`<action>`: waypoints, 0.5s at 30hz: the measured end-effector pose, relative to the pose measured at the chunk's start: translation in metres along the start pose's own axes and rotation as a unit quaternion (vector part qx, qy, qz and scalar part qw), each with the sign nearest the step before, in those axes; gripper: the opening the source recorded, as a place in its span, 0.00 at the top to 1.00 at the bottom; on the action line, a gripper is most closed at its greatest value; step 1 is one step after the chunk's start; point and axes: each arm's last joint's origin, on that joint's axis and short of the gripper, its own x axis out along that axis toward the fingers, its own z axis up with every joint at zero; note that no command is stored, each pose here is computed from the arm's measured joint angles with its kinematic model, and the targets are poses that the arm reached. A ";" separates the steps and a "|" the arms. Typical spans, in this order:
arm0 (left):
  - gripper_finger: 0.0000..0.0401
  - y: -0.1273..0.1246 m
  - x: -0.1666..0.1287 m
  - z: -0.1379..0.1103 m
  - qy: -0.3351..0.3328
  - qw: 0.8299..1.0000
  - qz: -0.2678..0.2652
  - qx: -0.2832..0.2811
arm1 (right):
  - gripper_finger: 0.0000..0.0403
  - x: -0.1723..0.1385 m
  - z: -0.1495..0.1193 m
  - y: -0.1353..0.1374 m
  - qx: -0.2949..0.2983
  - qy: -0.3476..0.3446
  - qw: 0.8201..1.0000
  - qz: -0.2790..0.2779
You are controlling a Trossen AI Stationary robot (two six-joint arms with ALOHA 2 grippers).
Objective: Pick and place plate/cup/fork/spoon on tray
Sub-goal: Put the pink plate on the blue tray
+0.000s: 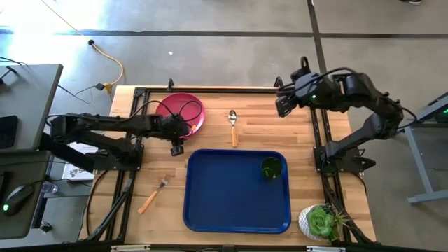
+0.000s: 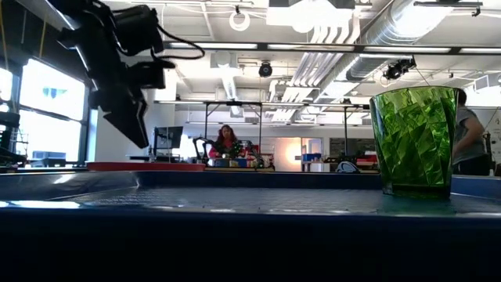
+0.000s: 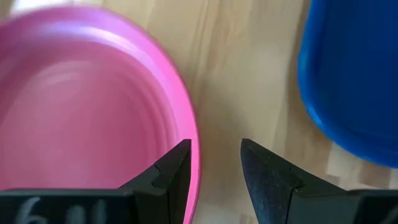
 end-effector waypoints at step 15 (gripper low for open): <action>0.67 0.004 0.030 -0.003 0.063 0.997 0.037 -0.022 | 0.66 -0.010 0.002 -0.011 -0.038 -0.009 0.999 0.006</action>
